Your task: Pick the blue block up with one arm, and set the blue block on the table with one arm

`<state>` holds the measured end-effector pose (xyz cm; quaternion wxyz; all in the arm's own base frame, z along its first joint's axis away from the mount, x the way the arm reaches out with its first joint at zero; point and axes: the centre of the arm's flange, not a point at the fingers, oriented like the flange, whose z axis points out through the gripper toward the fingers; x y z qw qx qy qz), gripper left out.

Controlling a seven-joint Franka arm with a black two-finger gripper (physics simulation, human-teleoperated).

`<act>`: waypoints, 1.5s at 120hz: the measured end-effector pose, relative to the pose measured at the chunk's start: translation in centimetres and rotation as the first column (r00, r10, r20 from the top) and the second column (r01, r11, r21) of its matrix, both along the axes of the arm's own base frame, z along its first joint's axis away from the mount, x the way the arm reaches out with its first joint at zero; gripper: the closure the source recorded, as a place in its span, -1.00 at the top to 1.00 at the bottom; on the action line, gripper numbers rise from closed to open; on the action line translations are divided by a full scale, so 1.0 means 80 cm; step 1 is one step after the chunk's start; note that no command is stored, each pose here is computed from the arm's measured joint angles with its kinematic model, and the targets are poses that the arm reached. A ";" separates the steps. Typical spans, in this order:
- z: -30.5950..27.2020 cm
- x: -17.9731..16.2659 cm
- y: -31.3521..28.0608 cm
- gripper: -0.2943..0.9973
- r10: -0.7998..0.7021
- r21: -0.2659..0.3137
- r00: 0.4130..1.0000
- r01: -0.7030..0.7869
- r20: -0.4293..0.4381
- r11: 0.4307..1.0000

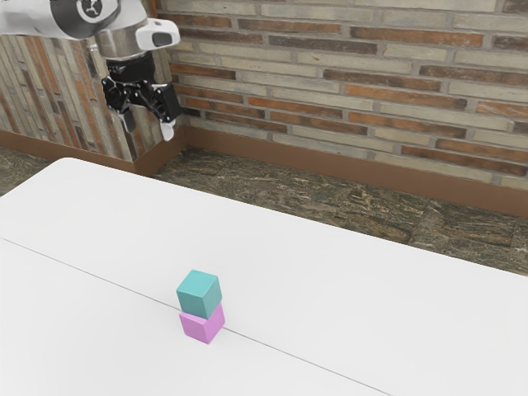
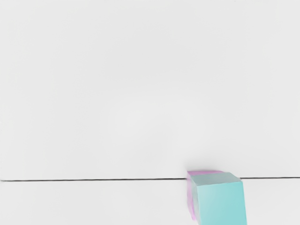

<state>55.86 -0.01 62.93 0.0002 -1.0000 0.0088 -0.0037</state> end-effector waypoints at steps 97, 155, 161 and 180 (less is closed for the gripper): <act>-0.297 -0.102 -0.093 0.54 0.035 -0.148 0.994 -0.049 -0.099 0.988; -0.355 -0.085 -0.093 0.54 0.115 -0.142 0.985 -0.132 -0.127 0.981; -0.361 -0.084 -0.093 0.54 0.118 -0.137 0.984 -0.136 -0.131 0.981; -0.378 -0.077 -0.091 0.54 0.127 -0.124 0.984 -0.143 -0.126 0.982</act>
